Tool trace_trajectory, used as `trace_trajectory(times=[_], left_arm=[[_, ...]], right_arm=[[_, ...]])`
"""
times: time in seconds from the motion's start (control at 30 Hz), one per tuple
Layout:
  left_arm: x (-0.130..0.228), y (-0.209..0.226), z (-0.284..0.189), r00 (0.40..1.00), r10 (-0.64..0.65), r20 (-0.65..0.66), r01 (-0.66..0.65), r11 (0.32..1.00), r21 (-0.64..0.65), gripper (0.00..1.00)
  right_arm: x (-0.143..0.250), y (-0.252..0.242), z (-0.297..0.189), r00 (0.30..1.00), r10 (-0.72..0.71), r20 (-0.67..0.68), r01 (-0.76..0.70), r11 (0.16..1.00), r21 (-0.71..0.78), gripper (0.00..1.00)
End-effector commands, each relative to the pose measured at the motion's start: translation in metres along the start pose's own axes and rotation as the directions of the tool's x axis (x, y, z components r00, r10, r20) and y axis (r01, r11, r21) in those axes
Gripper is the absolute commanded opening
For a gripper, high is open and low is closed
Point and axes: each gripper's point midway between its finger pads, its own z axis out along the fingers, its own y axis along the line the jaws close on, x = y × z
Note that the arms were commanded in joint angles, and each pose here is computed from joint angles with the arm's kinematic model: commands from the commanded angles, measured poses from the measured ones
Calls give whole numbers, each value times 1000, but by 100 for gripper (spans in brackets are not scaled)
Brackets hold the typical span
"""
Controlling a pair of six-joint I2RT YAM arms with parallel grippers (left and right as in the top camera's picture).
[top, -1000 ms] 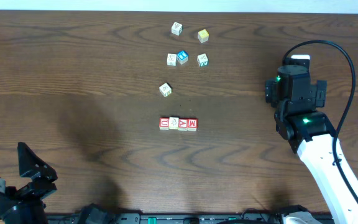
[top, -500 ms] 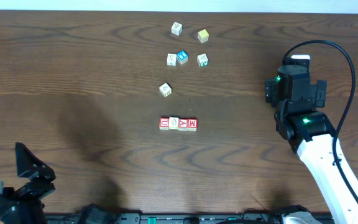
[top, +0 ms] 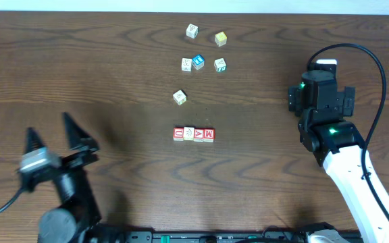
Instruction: Lift 4 blocks
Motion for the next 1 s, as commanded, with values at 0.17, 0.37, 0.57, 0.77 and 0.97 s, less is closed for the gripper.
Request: trace_trajectory(times=[0.17, 0.37, 0.57, 0.77, 0.97], left_arm=[[77, 10, -8, 992, 104, -70, -99, 993, 67, 77], [118, 26, -17, 983, 137, -121, -129, 989, 70, 77], [145, 41, -22, 956, 173, -237, -170, 985, 37, 77], [182, 52, -34, 896, 216, -389, -218, 975, 39, 77], [181, 52, -34, 895, 224, -385, -225, 973, 43, 77]], right_arm=[[-4, -5, 0, 1000, -3, 7, 3, 1000, 20, 99], [-4, -5, 0, 1000, -3, 7, 3, 1000, 20, 99], [-4, -5, 0, 1000, -3, 7, 3, 1000, 20, 99], [-4, -5, 0, 1000, -3, 7, 3, 1000, 20, 99], [-4, -5, 0, 1000, -3, 7, 3, 1000, 20, 99]])
